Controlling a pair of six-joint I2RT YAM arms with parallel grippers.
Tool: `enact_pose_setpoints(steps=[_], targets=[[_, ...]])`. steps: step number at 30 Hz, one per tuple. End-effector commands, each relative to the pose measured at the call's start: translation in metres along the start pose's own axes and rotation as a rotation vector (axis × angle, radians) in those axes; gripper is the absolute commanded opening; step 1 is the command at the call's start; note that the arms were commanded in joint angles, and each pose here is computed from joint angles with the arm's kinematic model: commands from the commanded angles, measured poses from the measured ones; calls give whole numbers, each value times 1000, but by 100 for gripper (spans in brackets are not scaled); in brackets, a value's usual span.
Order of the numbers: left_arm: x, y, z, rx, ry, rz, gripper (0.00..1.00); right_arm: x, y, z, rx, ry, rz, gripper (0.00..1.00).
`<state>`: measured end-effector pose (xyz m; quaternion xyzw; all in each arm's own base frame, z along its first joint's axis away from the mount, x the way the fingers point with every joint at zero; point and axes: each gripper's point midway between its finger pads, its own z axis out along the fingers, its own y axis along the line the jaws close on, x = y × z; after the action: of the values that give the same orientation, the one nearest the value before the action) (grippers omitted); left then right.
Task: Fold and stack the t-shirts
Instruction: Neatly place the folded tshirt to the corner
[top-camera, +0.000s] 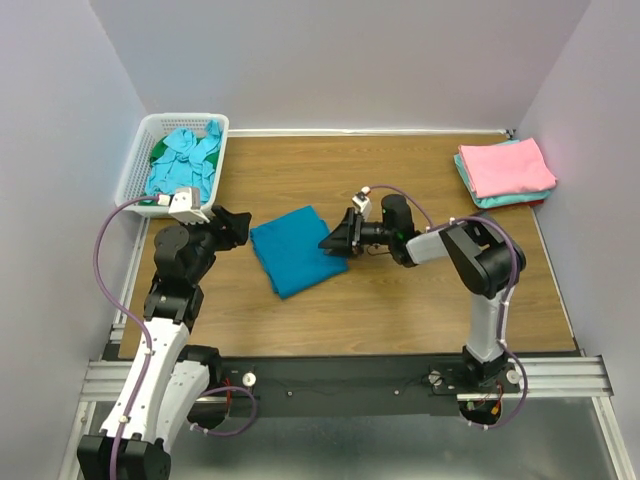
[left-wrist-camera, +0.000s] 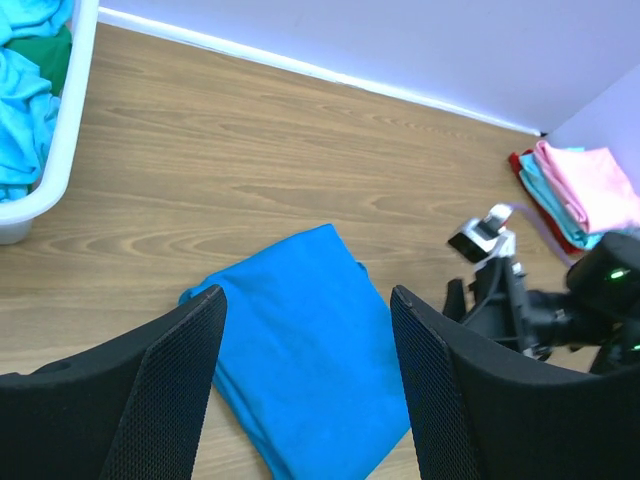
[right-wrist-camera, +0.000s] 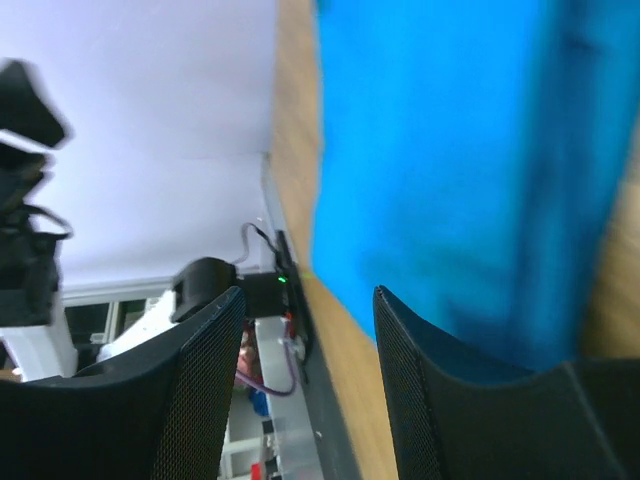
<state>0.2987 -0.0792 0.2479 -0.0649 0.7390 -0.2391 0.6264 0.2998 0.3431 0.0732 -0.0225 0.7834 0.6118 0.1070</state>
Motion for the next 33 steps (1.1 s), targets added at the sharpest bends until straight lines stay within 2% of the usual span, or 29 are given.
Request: enact_pose_setpoints(steps=[1, 4, 7, 9, 13, 16, 24, 30, 31, 33], targets=[[3, 2, -1, 6, -2, 44, 74, -10, 65, 15, -85, -42, -117, 61], [3, 5, 1, -10, -1, 43, 74, 3, 78, 45, -110, 3, -120, 62], [2, 6, 1, -20, -5, 43, 74, 24, 59, 67, -76, 48, -71, 62], [2, 8, 0, -26, -9, 42, 74, 36, 26, 77, -19, 61, -12, 62], [2, 8, 1, -29, -7, 41, 74, 55, -22, 76, 74, 74, 92, 61], [7, 9, 4, -28, 13, 37, 74, 54, -15, 75, 63, 75, 96, 61], [28, 19, 21, -61, 96, -33, 72, 2, 68, 71, -85, 13, -75, 61], [47, 17, 61, -41, 177, -194, 69, -69, 54, 63, -27, -98, -113, 61], [62, 22, 70, -53, 222, -222, 68, -90, 61, 63, -39, -131, -133, 61], [59, 18, 85, -30, 220, -269, 68, -101, 43, 72, -7, -132, -120, 61]])
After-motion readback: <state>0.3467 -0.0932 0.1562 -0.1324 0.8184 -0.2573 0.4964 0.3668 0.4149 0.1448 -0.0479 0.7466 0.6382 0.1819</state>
